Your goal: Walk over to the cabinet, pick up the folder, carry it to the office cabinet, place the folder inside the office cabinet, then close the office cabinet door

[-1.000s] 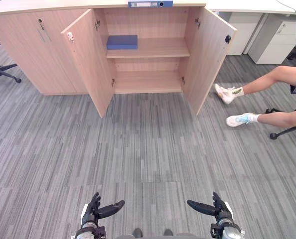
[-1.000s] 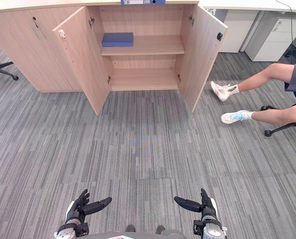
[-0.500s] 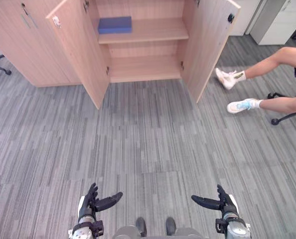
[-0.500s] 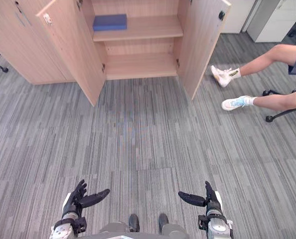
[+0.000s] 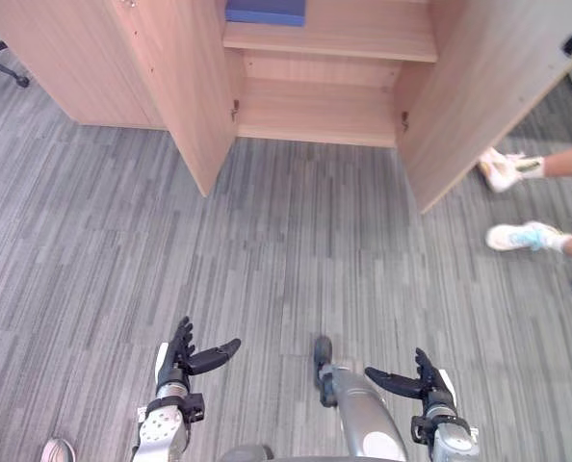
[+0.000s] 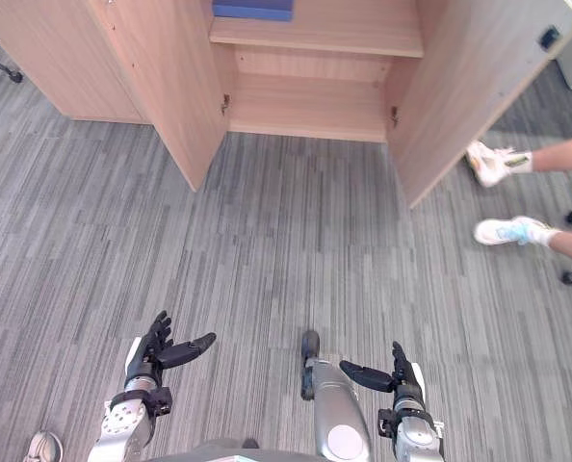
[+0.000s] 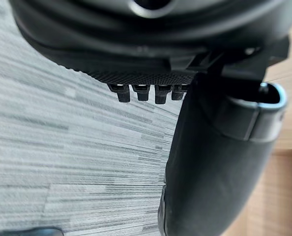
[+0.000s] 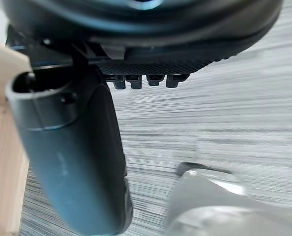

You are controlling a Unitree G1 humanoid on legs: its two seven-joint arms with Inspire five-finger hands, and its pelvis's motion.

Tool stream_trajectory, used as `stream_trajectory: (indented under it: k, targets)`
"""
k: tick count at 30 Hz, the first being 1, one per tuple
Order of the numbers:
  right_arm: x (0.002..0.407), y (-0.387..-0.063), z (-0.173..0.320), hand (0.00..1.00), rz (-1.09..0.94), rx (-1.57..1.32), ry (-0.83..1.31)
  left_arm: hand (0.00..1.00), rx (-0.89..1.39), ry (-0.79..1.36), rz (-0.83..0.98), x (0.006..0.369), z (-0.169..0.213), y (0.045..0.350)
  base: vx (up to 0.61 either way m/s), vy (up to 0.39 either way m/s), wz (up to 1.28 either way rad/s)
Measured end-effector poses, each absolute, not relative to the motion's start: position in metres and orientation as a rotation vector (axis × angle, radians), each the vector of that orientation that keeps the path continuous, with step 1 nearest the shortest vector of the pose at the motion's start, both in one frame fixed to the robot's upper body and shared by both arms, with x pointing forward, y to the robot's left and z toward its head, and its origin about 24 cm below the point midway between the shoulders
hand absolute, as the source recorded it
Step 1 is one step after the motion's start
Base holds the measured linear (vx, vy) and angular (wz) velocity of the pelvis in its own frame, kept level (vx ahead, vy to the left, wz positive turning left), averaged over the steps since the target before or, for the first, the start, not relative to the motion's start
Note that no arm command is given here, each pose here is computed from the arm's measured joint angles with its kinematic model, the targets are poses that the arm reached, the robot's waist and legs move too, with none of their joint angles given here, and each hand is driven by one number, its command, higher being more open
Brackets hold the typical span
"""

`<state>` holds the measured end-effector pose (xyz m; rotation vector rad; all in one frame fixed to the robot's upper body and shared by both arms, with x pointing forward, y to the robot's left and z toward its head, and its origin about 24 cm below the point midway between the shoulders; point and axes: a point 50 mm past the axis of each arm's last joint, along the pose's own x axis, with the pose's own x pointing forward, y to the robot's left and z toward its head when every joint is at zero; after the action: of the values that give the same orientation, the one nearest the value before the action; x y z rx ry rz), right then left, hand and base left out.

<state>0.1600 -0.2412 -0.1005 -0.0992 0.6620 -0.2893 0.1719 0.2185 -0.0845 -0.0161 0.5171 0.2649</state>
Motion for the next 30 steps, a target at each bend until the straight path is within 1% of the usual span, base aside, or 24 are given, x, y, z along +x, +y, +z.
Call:
stream_trajectory:
  k: [2, 3, 8, 12, 13, 16, 21, 24, 27, 28, 29, 30]
  targets:
    - [0.162, -0.244, -0.097, 1.0, -0.278, -0.124, 0.651, 1.0, -0.054, 0.536, 0.26, 0.167, -0.09, 0.208, 0.69, -0.192, 0.23]
    - [0.163, -0.24, -0.098, 1.0, -0.254, -0.131, 0.649, 1.0, -0.059, 0.537, 0.261, 0.162, -0.091, 0.208, 0.62, -0.135, 0.02]
    - [0.182, -0.224, -0.091, 1.0, -0.233, -0.08, 0.584, 1.0, -0.059, 0.512, 0.268, 0.165, -0.087, 0.212, 0.52, -0.017, -0.4]
    - [0.184, -0.227, -0.09, 1.0, -0.247, -0.069, 0.578, 1.0, -0.059, 0.528, 0.265, 0.161, -0.089, 0.212, 0.66, 0.225, -0.58]
    - [0.181, -0.226, -0.096, 1.0, -0.262, -0.058, 0.612, 1.0, -0.054, 0.543, 0.275, 0.159, -0.091, 0.215, 0.62, 0.299, -0.55]
    - [0.178, -0.225, -0.099, 1.0, -0.256, -0.053, 0.631, 1.0, -0.061, 0.516, 0.295, 0.166, -0.087, 0.218, 0.56, 0.277, -0.28]
    - [0.177, -0.21, -0.104, 1.0, -0.176, -0.068, 0.657, 1.0, -0.034, 0.555, 0.296, 0.156, -0.091, 0.224, 0.58, 0.201, -0.28]
    - [0.18, -0.201, -0.105, 1.0, -0.145, -0.064, 0.654, 1.0, -0.014, 0.542, 0.294, 0.159, -0.089, 0.23, 0.44, -0.001, -0.1]
    - [0.177, -0.202, -0.106, 1.0, -0.143, -0.079, 0.663, 1.0, -0.022, 0.548, 0.29, 0.161, -0.09, 0.228, 0.51, -0.146, 0.18]
    - [0.175, -0.203, -0.107, 1.0, -0.144, -0.08, 0.668, 1.0, -0.021, 0.552, 0.291, 0.161, -0.091, 0.229, 0.51, -0.199, 0.26]
    - [0.165, -0.205, -0.111, 1.0, -0.151, -0.083, 0.696, 1.0, -0.017, 0.566, 0.292, 0.156, -0.093, 0.229, 0.6, -0.231, -0.02]
    - [0.162, -0.215, -0.114, 1.0, -0.159, -0.114, 0.728, 1.0, -0.055, 0.616, 0.292, 0.152, -0.103, 0.218, 0.68, -0.247, -0.08]
